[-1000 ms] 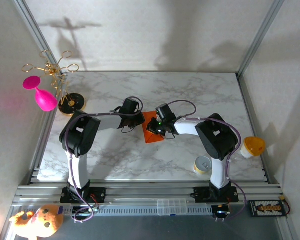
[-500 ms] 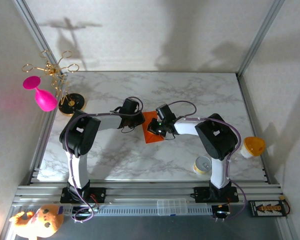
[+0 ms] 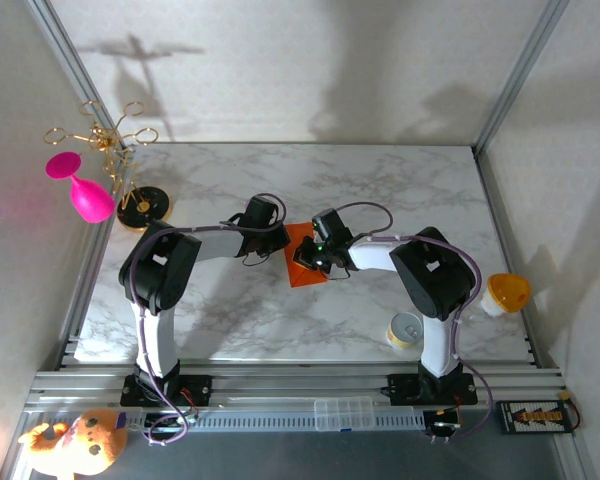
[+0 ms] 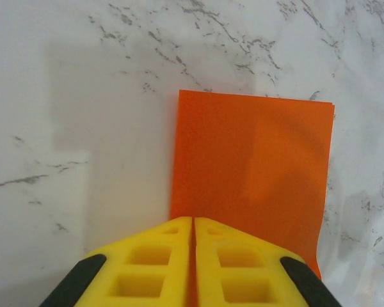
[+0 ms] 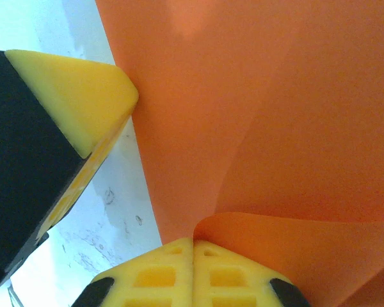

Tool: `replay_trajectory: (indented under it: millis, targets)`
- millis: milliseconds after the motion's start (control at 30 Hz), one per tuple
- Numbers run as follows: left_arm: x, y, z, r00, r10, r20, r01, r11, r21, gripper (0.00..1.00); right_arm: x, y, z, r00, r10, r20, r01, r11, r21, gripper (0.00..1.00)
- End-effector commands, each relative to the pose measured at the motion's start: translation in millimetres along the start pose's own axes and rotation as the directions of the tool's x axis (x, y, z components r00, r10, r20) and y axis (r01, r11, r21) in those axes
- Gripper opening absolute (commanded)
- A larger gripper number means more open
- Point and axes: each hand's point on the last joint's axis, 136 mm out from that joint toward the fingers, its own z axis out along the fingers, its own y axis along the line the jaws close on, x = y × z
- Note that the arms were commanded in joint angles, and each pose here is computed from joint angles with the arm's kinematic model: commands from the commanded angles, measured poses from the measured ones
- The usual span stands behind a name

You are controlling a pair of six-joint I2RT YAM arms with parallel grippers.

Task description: Fold a paper plane with a square sheet of paper (pick it up from the middle)

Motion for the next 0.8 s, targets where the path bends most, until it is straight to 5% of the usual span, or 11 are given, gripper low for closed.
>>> replay_trajectory:
  millis: [0,767]
  targets:
    - [9.2,13.7,7.6,0.999,-0.019,-0.044,0.017,0.999,-0.038,0.1,4.5,5.2,-1.1,1.0,-0.025,-0.007,0.025,0.999,-0.02,0.0]
    - [12.7,15.4,9.1,0.998,-0.023,-0.055,0.021,0.999,-0.037,0.1,6.6,-2.8,8.6,0.999,-0.01,-0.036,0.011,1.0,0.004,0.0]
